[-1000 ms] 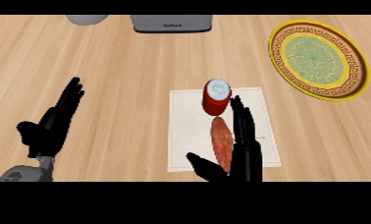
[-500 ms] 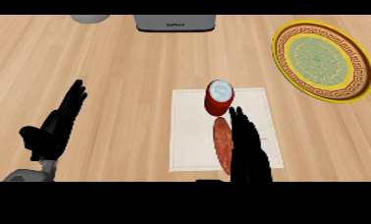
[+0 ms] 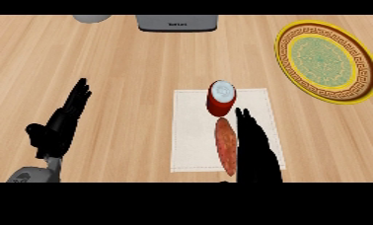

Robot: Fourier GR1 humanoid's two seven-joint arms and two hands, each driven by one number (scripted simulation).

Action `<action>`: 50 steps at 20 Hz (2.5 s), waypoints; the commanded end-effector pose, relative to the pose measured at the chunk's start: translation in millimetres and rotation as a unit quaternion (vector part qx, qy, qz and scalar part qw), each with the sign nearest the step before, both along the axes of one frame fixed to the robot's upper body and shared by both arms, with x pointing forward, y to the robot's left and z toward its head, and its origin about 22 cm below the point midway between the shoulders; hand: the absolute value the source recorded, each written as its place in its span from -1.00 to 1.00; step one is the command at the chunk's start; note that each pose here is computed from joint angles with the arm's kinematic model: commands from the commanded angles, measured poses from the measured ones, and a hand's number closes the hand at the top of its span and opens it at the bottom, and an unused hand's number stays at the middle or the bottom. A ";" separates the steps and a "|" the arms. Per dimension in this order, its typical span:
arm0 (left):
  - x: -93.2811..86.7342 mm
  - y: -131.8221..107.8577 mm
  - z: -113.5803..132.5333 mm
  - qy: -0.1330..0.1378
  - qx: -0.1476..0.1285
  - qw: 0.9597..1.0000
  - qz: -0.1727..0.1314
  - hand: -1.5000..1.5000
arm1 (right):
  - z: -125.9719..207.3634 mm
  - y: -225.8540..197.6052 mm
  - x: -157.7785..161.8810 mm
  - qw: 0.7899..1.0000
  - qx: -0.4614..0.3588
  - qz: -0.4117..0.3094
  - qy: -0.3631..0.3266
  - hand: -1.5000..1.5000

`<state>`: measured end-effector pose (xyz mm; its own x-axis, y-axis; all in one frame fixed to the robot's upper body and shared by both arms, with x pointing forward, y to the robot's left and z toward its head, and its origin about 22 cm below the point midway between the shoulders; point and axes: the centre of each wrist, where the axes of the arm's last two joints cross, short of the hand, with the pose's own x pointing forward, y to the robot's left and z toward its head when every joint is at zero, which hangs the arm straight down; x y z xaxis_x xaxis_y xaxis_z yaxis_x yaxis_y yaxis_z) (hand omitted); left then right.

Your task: Pick the sweet potato from the placemat and place it in the plate

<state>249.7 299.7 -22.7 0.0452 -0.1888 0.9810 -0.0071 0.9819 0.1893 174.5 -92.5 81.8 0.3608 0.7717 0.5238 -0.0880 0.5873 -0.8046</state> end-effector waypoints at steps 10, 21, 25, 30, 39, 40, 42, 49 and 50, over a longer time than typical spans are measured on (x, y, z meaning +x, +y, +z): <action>-5.3 -8.0 10.1 -0.001 -0.001 1.000 -0.006 0.00 | -40.2 -5.3 19.1 0.994 -0.038 -0.026 0.100 -1.00; 1.4 -7.3 -1.7 0.006 -0.007 1.000 -0.010 0.00 | -57.1 -2.4 40.7 0.988 -0.074 -0.031 0.135 -1.00; -15.0 10.6 2.2 0.003 0.004 1.000 -0.003 0.00 | -65.5 -8.9 33.7 0.990 -0.049 0.030 0.132 1.00; 5.2 16.0 26.9 0.001 -0.004 1.000 -0.003 0.00 | -59.3 -3.3 47.2 0.991 -0.049 0.031 0.117 1.00; -10.6 22.8 -2.5 0.010 0.001 0.999 0.044 0.00 | -63.9 -233.7 30.3 0.976 -0.113 -0.175 0.061 1.00; -9.8 27.4 6.2 -0.002 0.000 0.999 0.043 0.00 | -59.6 -260.5 24.8 0.972 -0.129 -0.191 0.051 1.00; -19.7 19.8 -4.3 0.001 0.002 0.999 0.034 0.00 | -36.6 -306.3 15.4 0.966 -0.160 -0.201 0.013 1.00; -19.4 8.2 -2.8 0.004 0.003 1.000 0.017 0.00 | 11.1 -395.9 -34.1 0.963 -0.166 -0.195 -0.087 1.00; -7.3 8.5 4.1 -0.007 0.005 1.000 0.015 0.00 | 21.7 -405.7 -41.4 0.962 -0.170 -0.191 -0.093 1.00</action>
